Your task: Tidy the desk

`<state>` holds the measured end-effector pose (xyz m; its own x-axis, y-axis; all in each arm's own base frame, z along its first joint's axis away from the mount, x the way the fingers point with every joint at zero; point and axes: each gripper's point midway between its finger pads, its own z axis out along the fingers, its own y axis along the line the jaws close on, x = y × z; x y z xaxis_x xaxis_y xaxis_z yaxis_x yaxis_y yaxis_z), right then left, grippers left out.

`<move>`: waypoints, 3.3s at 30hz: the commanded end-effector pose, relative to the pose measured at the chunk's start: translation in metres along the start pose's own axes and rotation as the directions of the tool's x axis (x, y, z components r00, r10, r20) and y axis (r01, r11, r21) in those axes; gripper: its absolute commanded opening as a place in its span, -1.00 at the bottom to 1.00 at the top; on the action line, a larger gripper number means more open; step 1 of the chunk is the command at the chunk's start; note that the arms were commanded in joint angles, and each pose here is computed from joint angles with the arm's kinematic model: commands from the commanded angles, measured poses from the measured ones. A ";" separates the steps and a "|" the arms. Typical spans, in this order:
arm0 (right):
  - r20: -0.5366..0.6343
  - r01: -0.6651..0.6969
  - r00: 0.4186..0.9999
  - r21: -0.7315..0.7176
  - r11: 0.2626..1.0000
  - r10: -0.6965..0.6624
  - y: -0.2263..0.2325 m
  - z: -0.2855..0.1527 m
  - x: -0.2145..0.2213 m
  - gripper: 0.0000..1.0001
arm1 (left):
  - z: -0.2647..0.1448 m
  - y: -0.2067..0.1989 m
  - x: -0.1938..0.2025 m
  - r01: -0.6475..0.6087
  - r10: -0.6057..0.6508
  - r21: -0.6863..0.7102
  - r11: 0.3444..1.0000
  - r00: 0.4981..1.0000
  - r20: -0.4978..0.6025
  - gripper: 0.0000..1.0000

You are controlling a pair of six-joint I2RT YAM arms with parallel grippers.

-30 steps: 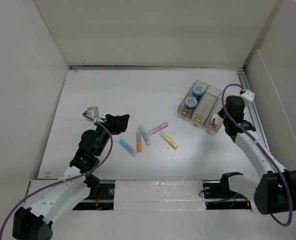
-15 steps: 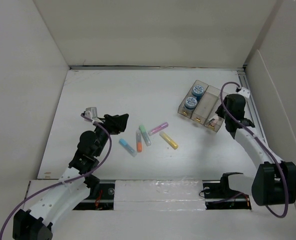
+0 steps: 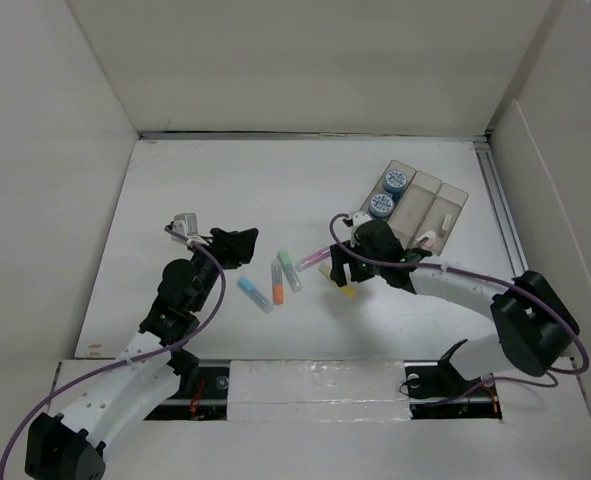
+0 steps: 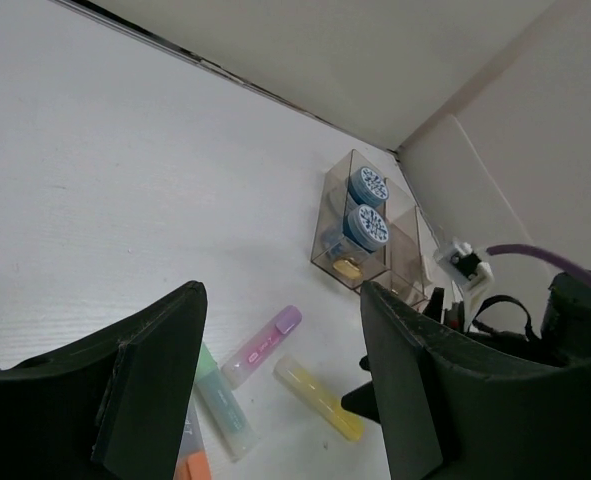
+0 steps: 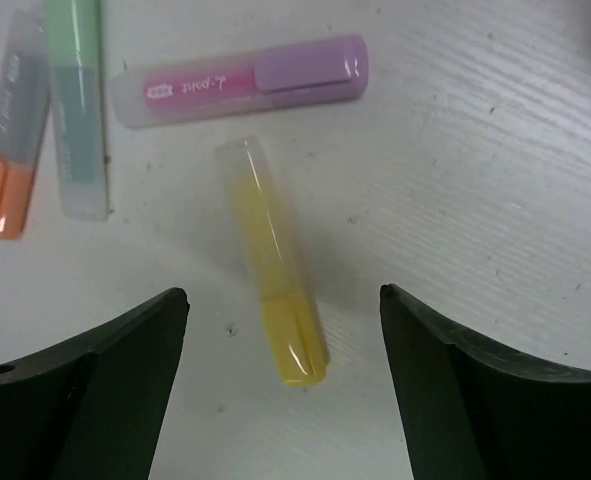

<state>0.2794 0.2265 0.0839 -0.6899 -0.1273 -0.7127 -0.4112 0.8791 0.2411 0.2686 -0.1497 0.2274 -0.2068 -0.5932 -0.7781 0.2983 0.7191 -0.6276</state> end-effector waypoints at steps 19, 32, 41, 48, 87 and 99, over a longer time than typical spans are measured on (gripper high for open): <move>-0.178 0.099 0.983 0.247 0.964 -0.055 0.013 0.015 0.054 -0.73 | 0.000 -0.024 -0.030 -0.004 -0.001 0.066 0.998 0.997 0.083 0.16; 0.371 -0.293 0.908 0.235 0.927 0.194 -0.077 -0.058 -0.124 -0.69 | 0.000 -0.026 -0.028 0.000 -0.005 0.080 0.997 0.997 0.072 0.16; 0.553 -0.540 0.773 0.313 0.782 0.313 -0.181 -0.053 -0.177 -0.65 | -0.002 -0.025 -0.030 -0.006 -0.001 0.076 0.997 0.997 0.083 0.16; 0.574 -0.609 0.736 0.327 0.723 0.361 -0.224 -0.045 -0.163 -0.64 | -0.002 -0.025 -0.032 -0.006 0.000 0.071 0.997 0.996 0.090 0.16; -0.034 0.114 0.992 -0.131 0.985 -0.119 0.134 0.070 0.012 0.19 | -0.004 -0.021 -0.036 -0.012 0.007 0.048 0.999 0.994 0.106 0.16; -0.038 0.137 0.990 0.164 0.977 -0.132 0.093 0.100 0.039 -0.40 | -0.008 -0.017 -0.041 -0.005 0.002 0.026 1.000 0.991 0.132 0.15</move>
<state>0.2726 0.3627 0.0281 -0.6471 -0.2538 -0.7189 -0.4648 0.8788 0.1082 0.2662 -0.1401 0.2396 -0.1519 -0.6092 -0.7784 0.2950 0.7237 -0.6239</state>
